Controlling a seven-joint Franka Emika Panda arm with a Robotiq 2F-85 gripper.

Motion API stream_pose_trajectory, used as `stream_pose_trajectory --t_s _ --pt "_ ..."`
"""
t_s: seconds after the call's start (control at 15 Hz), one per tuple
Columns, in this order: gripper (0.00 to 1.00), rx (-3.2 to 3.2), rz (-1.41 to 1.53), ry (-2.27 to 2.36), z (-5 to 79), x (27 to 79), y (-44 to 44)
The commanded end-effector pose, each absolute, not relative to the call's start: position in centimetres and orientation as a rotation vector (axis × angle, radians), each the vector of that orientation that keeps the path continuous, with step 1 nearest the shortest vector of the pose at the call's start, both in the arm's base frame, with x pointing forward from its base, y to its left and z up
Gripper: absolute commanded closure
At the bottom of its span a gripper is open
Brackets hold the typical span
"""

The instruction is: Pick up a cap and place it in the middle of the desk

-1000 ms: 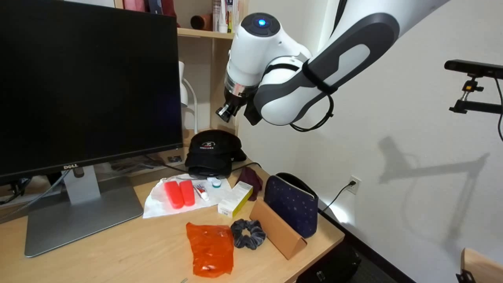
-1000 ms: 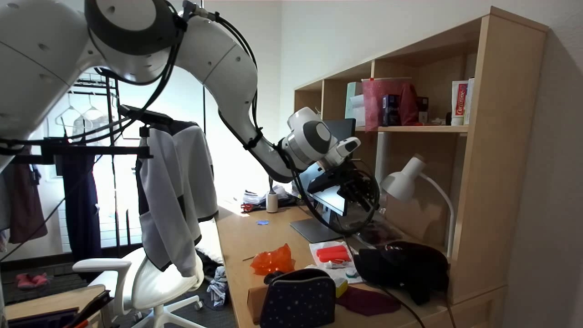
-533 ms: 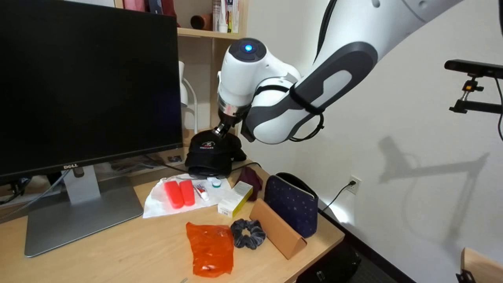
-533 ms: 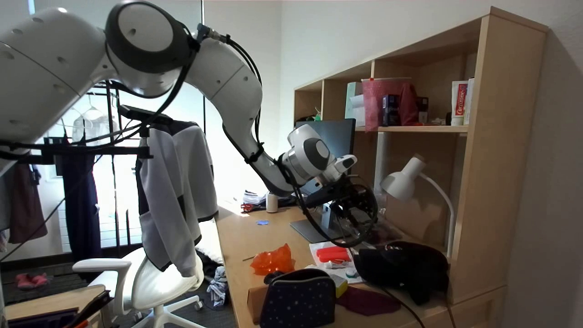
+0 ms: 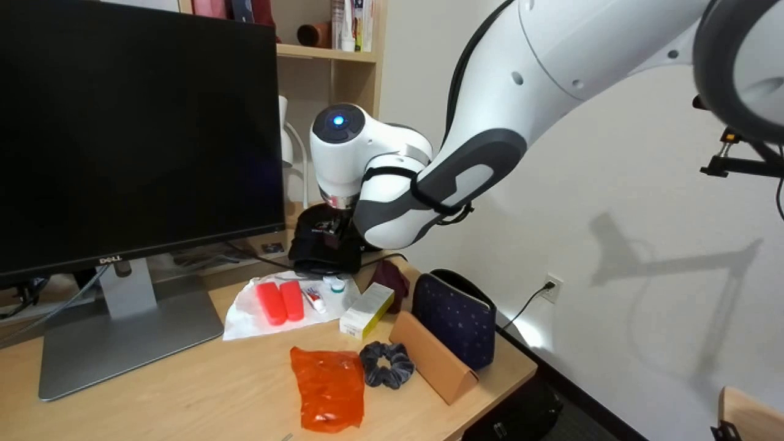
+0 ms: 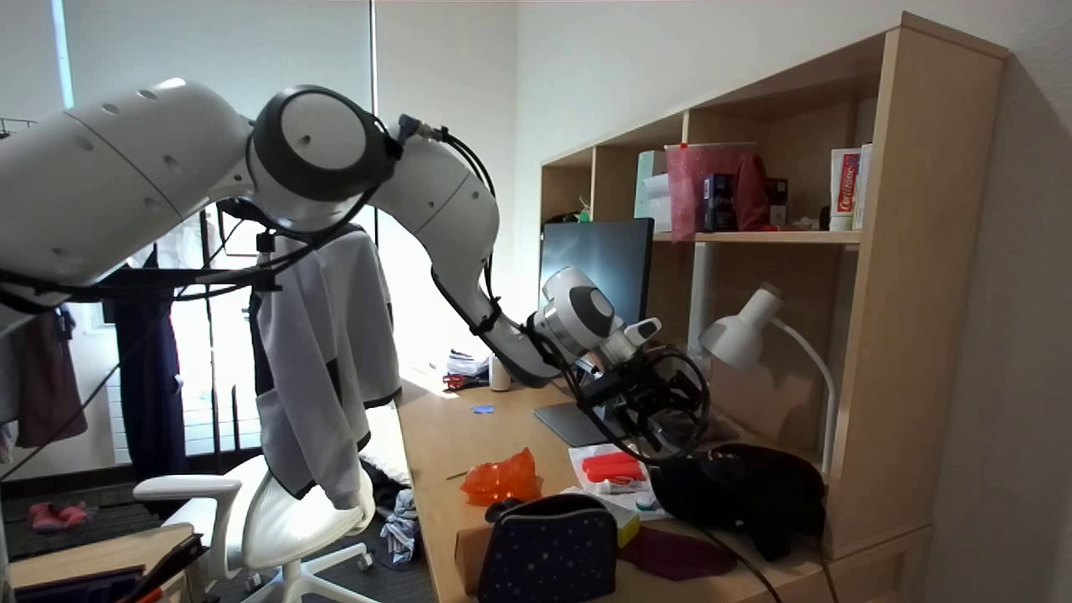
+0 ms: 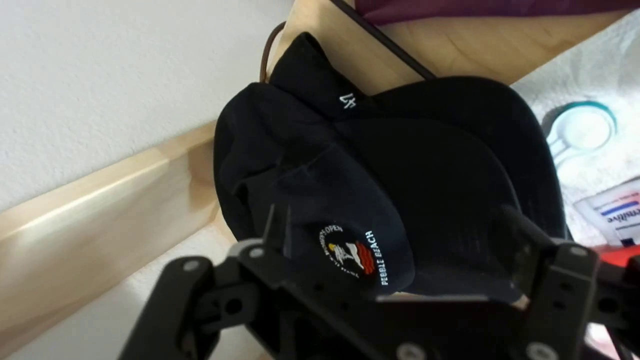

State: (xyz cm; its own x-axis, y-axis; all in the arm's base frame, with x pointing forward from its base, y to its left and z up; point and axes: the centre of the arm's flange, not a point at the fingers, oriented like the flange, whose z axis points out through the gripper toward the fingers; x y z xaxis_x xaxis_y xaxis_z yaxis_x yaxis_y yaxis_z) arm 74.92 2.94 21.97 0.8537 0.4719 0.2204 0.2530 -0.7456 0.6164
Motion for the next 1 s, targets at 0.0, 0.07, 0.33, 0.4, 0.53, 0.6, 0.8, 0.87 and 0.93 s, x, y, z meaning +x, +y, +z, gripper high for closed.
stream_pose_trajectory --t_s 0.0,0.07,0.33,0.4,0.53,0.6,0.8,0.87,0.93 --pt "0.0 2.34 0.386 0.605 19.6 78.2 3.4" --pt "0.0 2.339 0.362 0.63 18.8 78.4 3.7" --pt "0.0 2.327 0.305 0.688 16.2 78.8 4.6" --pt "0.0 2.336 0.305 0.694 15.8 78.7 4.8" --pt "0.0 2.347 0.333 0.707 15.2 78.9 5.2" --pt "0.0 2.35 0.336 0.71 15.1 79.0 5.2" --pt "0.0 2.325 0.363 0.682 14.8 79.5 4.9" --pt "0.0 2.328 0.376 0.676 14.9 79.6 4.7" --pt "0.0 2.327 0.384 0.67 15.0 79.7 4.4"
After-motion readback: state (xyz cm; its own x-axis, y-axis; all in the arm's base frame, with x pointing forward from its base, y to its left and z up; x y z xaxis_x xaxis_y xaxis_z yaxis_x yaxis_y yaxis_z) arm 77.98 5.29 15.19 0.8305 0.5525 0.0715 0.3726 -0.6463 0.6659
